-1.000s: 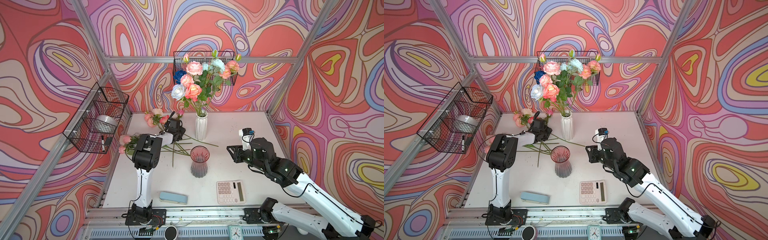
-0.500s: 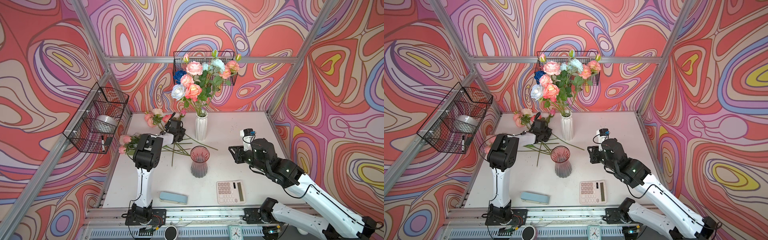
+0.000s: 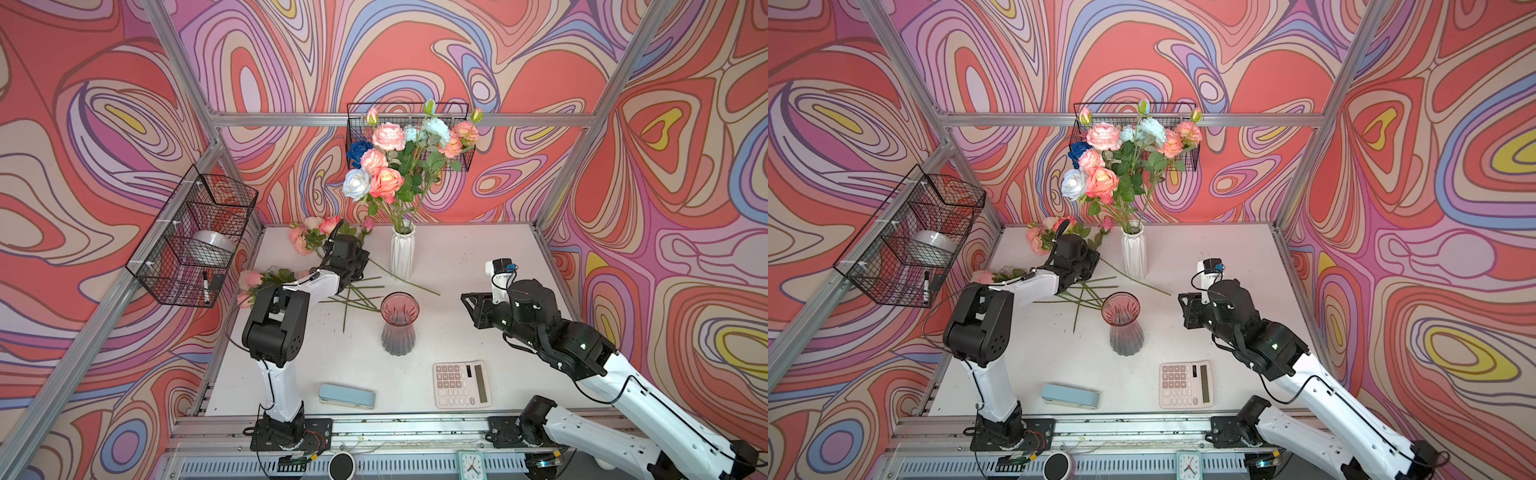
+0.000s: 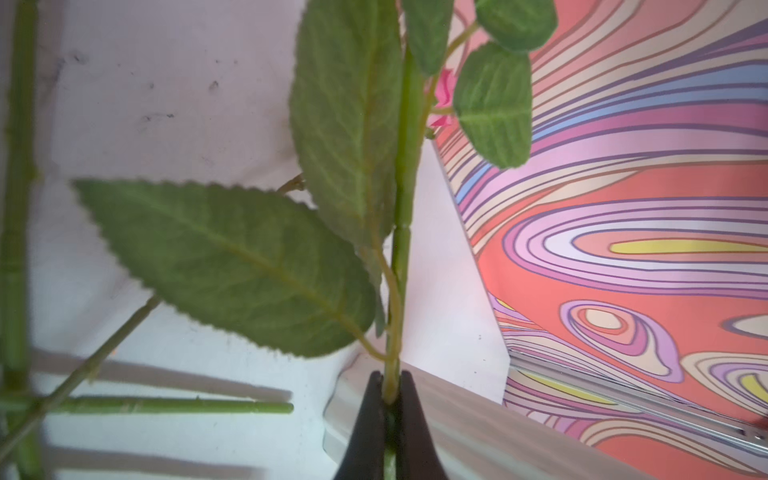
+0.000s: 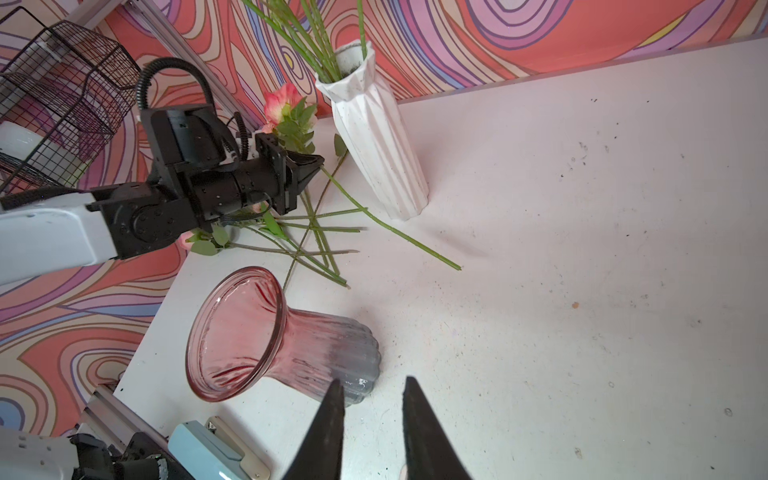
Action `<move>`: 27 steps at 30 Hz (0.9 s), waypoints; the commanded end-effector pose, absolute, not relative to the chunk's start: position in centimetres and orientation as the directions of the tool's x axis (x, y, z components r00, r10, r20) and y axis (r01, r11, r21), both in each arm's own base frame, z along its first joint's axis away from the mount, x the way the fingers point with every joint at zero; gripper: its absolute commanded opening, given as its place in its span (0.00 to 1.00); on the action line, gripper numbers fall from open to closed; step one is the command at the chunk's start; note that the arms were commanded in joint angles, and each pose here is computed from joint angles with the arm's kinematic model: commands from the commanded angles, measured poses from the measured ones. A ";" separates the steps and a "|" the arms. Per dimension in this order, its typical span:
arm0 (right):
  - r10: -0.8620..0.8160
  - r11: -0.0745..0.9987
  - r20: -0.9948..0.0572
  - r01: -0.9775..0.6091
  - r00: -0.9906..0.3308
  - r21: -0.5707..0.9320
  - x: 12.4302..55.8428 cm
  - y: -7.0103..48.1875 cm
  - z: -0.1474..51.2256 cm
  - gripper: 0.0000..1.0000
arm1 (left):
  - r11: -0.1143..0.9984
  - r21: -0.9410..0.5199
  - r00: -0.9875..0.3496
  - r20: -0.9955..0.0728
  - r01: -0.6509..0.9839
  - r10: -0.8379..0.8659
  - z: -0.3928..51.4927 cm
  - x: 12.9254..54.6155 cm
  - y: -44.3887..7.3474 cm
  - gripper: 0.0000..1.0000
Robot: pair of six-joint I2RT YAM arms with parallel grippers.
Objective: Arrange the flowers into the vase
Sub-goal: 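Lift the pink rose high with the left gripper over the pink vase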
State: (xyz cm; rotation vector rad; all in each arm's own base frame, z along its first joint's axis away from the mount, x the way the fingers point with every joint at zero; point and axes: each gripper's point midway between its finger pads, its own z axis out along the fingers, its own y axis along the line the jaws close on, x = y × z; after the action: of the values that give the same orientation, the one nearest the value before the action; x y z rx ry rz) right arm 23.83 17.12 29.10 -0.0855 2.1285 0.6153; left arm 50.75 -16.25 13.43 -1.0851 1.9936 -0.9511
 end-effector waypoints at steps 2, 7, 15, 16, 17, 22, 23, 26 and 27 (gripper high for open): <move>0.175 0.868 -0.791 -0.287 -0.586 0.404 23.5 16.9 30.0 0.25 | 0.396 -0.840 -0.373 -0.256 -0.370 -0.892 15.4 48.8 -14.4 0.00; 0.189 0.859 -0.798 -0.297 -0.572 0.416 23.0 16.6 30.9 0.25 | 0.461 -0.824 -0.315 -0.365 -0.329 -0.876 19.0 45.7 -11.9 0.00; 0.191 0.862 -0.813 -0.302 -0.551 0.408 22.5 15.8 31.6 0.26 | 0.680 -0.686 -0.244 -0.635 -0.259 -0.733 27.7 40.0 -7.5 0.00; 0.190 0.863 -0.815 -0.303 -0.548 0.405 22.5 15.8 31.6 0.26 | 0.700 -0.669 -0.230 -0.661 -0.250 -0.714 28.9 39.1 -6.9 0.00; 0.189 0.863 -0.816 -0.305 -0.546 0.404 22.5 15.8 31.7 0.26 | 0.724 -0.647 -0.217 -0.691 -0.240 -0.690 30.0 38.3 -6.4 0.00; 0.194 0.857 -0.823 -0.315 -0.534 0.407 22.6 16.0 32.3 0.26 | 0.817 -0.541 -0.172 -0.801 -0.202 -0.573 35.3 33.9 -4.2 0.00; 0.197 0.857 -0.823 -0.314 -0.533 0.409 22.7 16.0 32.4 0.26 | 0.830 -0.523 -0.163 -0.817 -0.194 -0.553 36.4 32.9 -3.8 0.00; 0.202 0.853 -0.824 -0.318 -0.530 0.413 22.8 16.1 32.7 0.26 | 0.860 -0.494 -0.143 -0.849 -0.129 -0.509 39.7 30.3 -3.5 0.00; 0.203 0.852 -0.824 -0.319 -0.529 0.415 22.7 16.1 32.7 0.26 | 0.866 -0.491 -0.137 -0.855 -0.095 -0.500 40.8 29.5 -3.6 0.00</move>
State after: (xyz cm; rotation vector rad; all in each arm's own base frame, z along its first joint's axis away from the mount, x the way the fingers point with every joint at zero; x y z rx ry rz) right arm 22.77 16.22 31.33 -0.0805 2.0584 0.6520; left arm 31.84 -4.33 39.71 -0.5717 1.6466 -0.4673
